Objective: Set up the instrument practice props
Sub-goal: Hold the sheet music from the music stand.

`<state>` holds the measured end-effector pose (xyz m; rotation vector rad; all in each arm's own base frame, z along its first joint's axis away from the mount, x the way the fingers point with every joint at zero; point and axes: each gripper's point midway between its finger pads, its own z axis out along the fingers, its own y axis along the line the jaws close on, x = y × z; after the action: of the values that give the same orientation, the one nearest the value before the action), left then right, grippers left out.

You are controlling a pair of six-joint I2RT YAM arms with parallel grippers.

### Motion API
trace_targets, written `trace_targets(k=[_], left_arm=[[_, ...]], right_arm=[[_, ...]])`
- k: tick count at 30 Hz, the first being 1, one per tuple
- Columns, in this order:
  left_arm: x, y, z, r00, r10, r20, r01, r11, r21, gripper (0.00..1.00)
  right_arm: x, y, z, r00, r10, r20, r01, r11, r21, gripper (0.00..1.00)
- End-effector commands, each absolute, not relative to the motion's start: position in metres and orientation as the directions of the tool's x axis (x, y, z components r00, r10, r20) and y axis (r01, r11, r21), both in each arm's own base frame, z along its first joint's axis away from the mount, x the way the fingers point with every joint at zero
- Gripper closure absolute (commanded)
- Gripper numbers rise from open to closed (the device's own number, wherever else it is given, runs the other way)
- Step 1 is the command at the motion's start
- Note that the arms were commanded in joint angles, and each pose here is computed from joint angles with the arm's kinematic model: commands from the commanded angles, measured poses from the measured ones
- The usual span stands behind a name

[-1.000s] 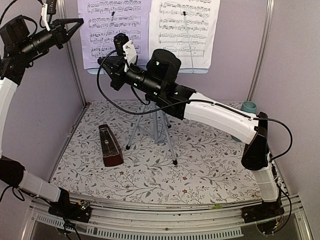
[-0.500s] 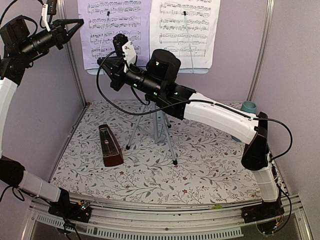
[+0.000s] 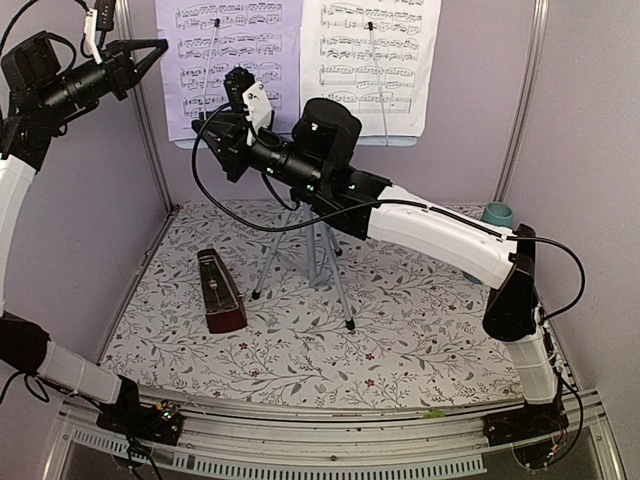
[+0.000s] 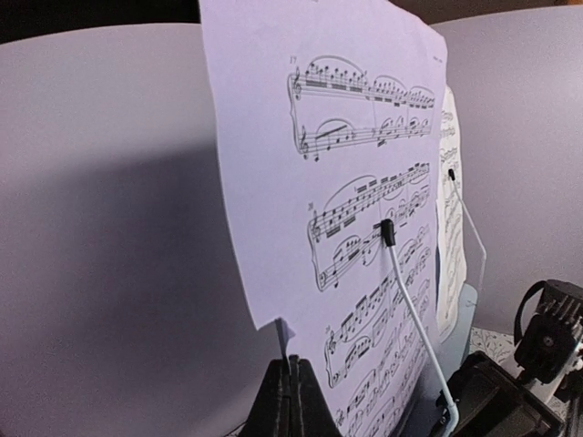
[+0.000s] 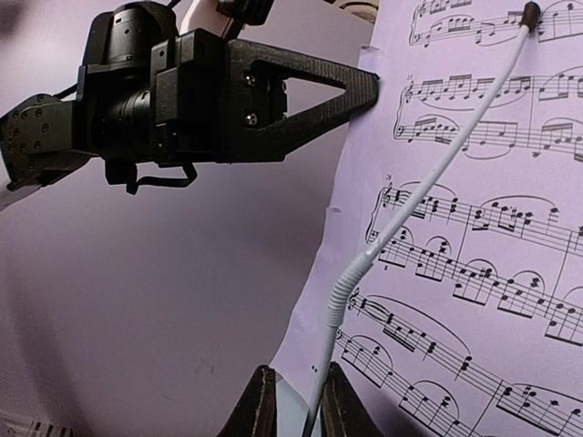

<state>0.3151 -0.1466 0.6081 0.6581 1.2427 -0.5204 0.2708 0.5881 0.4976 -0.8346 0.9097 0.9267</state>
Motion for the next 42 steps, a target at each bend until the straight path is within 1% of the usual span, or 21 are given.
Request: trace_targets(k=[1,4,12,16,18,27,30,34,36,42], left_arm=[[0.315,-0.140,0.608,0.253,-0.002,-0.968,0.660,0.732,0.171,0.98],[0.313,-0.140,0.609,0.256,-0.004,-0.967,0.659,0.733,0.172,0.97],[0.311,-0.138,0.611,0.264,-0.013,-0.965,0.651,0.741,0.168,0.83],[0.311,-0.138,0.611,0.263,-0.017,-0.965,0.650,0.742,0.165,0.75],[0.309,-0.137,0.612,0.265,-0.021,-0.964,0.650,0.743,0.162,0.73],[0.302,-0.138,0.614,0.265,-0.035,-0.964,0.658,0.737,0.154,0.74],[0.302,-0.138,0.611,0.259,-0.042,-0.965,0.665,0.732,0.147,0.80],[0.302,-0.140,0.608,0.246,-0.049,-0.968,0.677,0.723,0.136,0.83],[0.300,-0.141,0.607,0.243,-0.051,-0.969,0.683,0.718,0.133,0.88],[0.298,-0.143,0.601,0.224,-0.063,-0.973,0.697,0.707,0.115,0.92]], right_arm=[[0.257,0.596,0.496,0.304,0.287,-0.908,-0.920,0.335,-0.202,0.80],[0.255,0.596,0.497,0.301,0.288,-0.909,-0.922,0.333,-0.200,0.75],[0.254,0.590,0.499,0.297,0.279,-0.913,-0.917,0.350,-0.191,0.65],[0.253,0.587,0.498,0.288,0.274,-0.918,-0.916,0.357,-0.181,0.64],[0.253,0.584,0.500,0.286,0.276,-0.918,-0.915,0.363,-0.177,0.61],[0.249,0.567,0.507,0.277,0.275,-0.921,-0.906,0.394,-0.155,0.51],[0.250,0.563,0.508,0.274,0.270,-0.923,-0.902,0.406,-0.149,0.47],[0.246,0.559,0.510,0.272,0.269,-0.924,-0.900,0.411,-0.146,0.45],[0.245,0.556,0.512,0.273,0.267,-0.924,-0.897,0.418,-0.144,0.45],[0.242,0.546,0.514,0.271,0.262,-0.926,-0.890,0.435,-0.137,0.43]])
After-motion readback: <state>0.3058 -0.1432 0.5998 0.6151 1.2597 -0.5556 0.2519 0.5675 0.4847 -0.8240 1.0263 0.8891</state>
